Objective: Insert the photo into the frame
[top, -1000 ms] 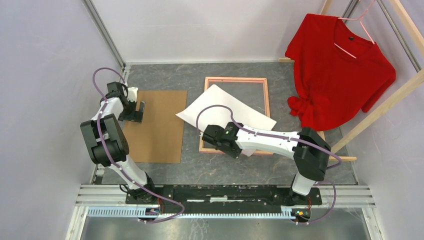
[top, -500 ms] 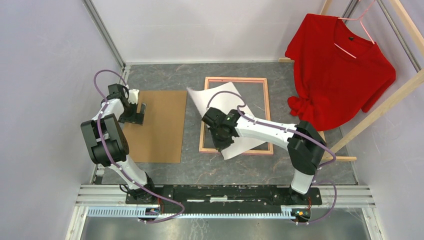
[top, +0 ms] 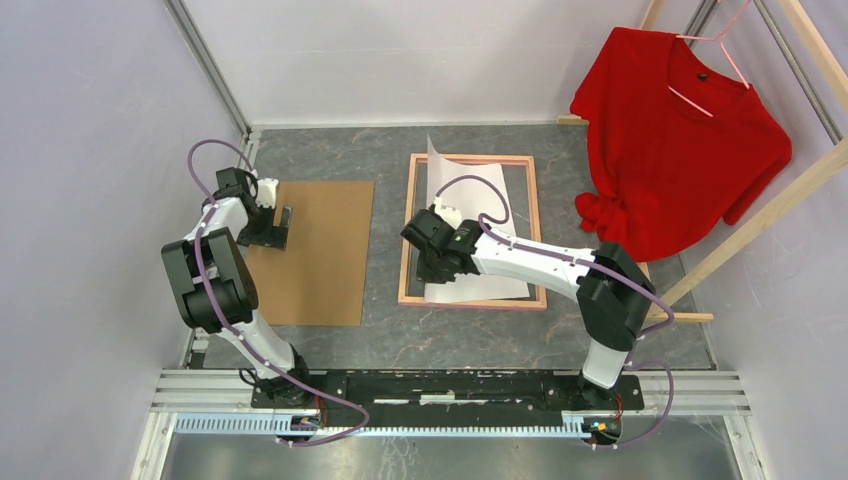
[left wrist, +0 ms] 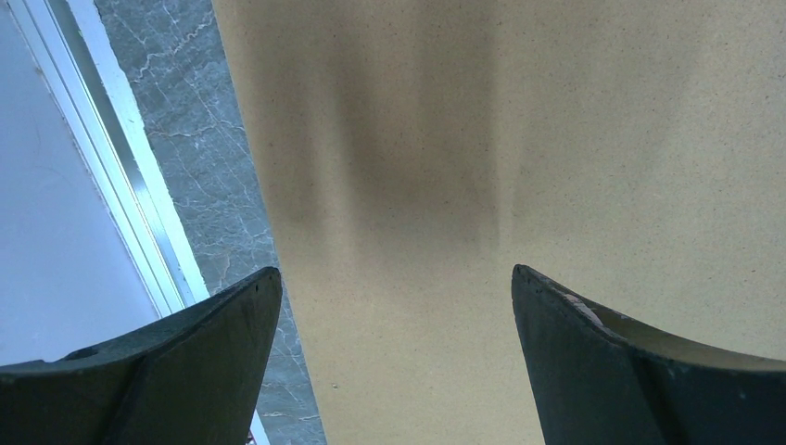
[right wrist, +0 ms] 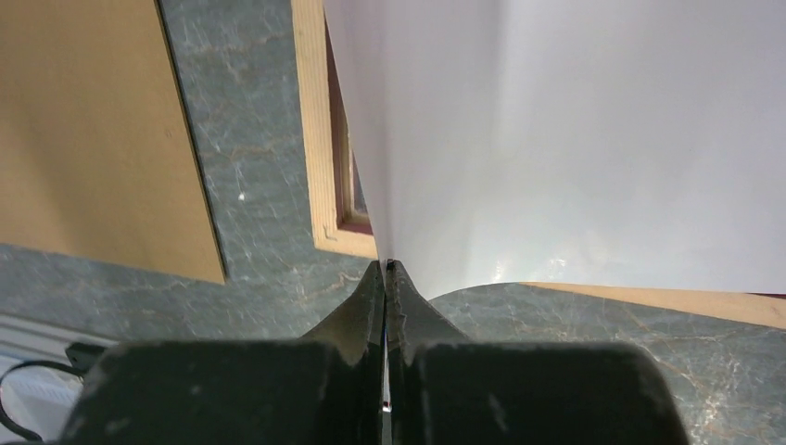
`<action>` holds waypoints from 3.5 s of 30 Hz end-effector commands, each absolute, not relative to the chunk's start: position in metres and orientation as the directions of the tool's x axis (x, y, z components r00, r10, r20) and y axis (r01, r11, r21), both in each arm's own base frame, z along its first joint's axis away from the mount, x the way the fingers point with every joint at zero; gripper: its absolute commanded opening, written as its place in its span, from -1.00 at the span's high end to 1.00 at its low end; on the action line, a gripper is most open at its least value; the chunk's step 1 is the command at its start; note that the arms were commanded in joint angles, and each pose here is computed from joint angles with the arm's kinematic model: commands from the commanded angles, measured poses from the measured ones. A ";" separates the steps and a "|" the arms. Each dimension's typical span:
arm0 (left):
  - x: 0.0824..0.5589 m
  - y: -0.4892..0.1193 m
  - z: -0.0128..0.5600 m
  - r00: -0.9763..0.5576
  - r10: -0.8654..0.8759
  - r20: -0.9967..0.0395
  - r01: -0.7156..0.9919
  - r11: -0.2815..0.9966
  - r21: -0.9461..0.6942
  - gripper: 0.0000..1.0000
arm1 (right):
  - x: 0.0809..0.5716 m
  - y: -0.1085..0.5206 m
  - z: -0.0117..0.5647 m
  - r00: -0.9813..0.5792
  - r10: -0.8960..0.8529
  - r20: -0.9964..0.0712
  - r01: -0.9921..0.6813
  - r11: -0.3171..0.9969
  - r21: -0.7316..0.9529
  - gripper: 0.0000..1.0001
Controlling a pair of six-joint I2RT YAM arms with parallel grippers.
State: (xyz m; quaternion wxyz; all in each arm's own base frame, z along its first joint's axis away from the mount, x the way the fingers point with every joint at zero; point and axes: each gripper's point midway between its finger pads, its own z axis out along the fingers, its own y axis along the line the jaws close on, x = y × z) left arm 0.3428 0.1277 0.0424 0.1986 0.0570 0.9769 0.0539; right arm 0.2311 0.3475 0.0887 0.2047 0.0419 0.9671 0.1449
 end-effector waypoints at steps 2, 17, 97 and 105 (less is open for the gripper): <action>0.348 0.134 0.054 -0.898 0.137 -0.417 0.076 0.985 0.158 -1.00 | 0.259 0.343 0.108 -0.838 0.270 -0.474 0.117 0.938 0.327 1.00; 0.349 0.133 0.052 -0.899 0.143 -0.414 0.085 0.984 0.155 -1.00 | 0.272 0.335 0.094 -0.829 0.273 -0.488 0.131 0.943 0.305 1.00; 0.307 0.138 -0.031 -0.969 0.113 -0.218 0.077 0.983 0.167 -0.89 | 0.309 0.507 0.040 -0.897 0.075 -0.435 -0.241 0.743 0.625 -0.96; 0.295 0.127 -0.039 -0.972 0.150 -0.182 0.130 0.984 0.120 -0.88 | 0.312 0.518 0.052 -0.915 0.142 -0.378 -0.196 0.661 0.724 -0.94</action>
